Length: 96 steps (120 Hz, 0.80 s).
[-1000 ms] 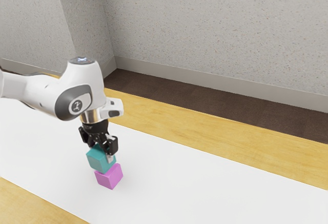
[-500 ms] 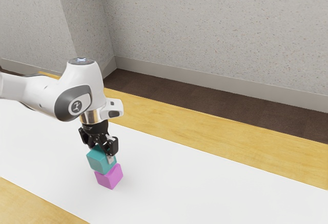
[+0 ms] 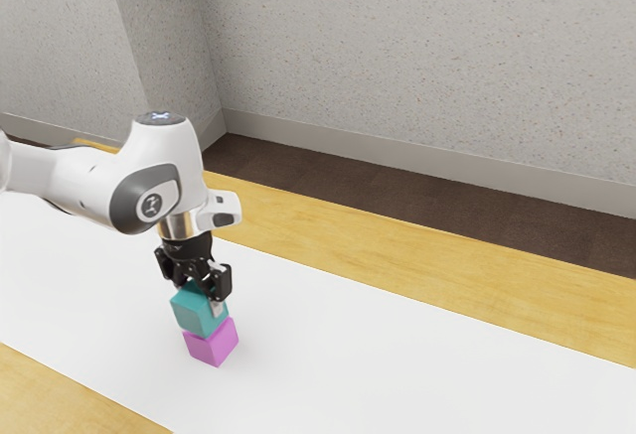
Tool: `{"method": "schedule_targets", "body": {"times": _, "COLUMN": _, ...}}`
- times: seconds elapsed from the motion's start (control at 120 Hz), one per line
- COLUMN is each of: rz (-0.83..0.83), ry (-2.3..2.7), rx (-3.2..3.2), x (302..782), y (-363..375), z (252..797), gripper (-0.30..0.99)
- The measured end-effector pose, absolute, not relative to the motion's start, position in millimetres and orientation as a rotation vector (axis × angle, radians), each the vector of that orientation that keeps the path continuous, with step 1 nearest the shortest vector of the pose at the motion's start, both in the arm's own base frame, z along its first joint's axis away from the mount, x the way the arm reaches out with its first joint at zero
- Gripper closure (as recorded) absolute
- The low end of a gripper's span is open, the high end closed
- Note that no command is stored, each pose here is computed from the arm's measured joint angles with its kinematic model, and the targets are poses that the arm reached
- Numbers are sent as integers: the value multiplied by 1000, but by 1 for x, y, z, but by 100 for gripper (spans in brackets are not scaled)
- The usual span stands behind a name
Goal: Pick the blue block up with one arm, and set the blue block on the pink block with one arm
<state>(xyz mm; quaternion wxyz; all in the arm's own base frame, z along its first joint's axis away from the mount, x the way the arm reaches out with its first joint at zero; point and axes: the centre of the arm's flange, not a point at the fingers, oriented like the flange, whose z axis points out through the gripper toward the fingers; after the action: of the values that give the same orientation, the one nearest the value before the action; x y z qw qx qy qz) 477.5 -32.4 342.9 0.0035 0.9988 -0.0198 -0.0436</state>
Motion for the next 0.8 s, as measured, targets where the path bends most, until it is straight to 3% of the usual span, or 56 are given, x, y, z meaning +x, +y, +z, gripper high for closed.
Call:
{"method": "schedule_targets", "body": {"times": 0.325, "rz": -83, "ry": -61, "rx": 3128, "x": 477, "y": -35, "z": 362, "gripper": 8}}
{"method": "schedule_targets", "body": {"times": 0.467, "rz": 32, "ry": -103, "rx": 3141, "x": 476, "y": -47, "z": 415, "gripper": 4}}
{"method": "schedule_targets", "body": {"times": 0.8, "rz": -24, "ry": -109, "rx": 3146, "x": 478, "y": -45, "z": 428, "gripper": 1}}
